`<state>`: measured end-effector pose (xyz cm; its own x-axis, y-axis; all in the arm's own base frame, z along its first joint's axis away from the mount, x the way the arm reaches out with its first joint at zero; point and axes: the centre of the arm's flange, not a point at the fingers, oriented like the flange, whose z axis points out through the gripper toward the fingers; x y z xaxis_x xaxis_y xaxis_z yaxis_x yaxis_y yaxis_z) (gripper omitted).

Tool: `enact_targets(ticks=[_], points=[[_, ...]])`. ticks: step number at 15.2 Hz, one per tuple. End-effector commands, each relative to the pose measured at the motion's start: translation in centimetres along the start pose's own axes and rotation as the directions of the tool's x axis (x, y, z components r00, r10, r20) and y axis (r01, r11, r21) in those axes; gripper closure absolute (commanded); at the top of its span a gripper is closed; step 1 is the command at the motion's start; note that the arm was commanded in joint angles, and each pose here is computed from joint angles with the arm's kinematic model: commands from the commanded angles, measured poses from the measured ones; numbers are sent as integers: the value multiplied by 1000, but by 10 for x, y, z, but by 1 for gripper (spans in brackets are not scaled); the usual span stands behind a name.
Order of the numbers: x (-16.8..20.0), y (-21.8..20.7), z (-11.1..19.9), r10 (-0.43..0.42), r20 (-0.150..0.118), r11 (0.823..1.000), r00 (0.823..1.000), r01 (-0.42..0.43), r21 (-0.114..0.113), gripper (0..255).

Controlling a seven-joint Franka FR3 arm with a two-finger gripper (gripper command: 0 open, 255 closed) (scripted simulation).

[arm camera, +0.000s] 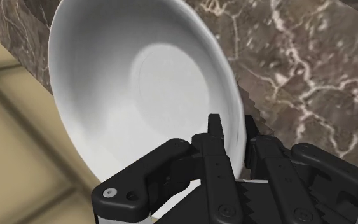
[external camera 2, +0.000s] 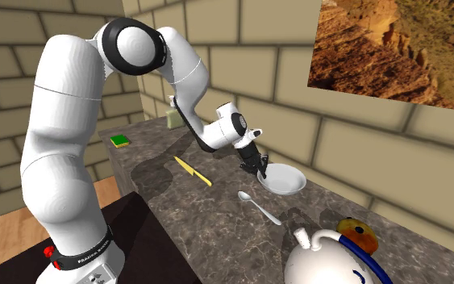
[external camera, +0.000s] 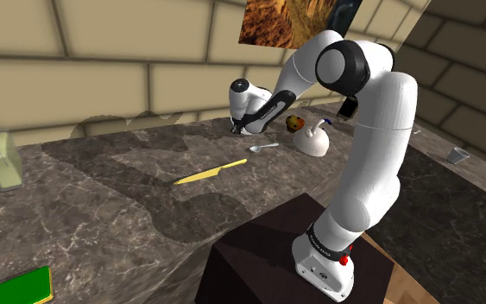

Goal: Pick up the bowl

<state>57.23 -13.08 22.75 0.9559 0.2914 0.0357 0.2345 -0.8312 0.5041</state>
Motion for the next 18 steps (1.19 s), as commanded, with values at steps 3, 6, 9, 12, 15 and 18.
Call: enact_targets(ticks=[3,6,9,12,15,18], points=[[0,0,0,0,1,1000,1000,0,0,255],[0,3,-3,0,1,1000,1000,0,0,255],[0,11,-17,0,1,1000,1000,0,0,255],[1,19,-31,0,1,1000,1000,0,0,255],[2,27,-44,0,1,1000,1000,0,0,255],[2,35,-58,0,1,1000,1000,0,0,255]])
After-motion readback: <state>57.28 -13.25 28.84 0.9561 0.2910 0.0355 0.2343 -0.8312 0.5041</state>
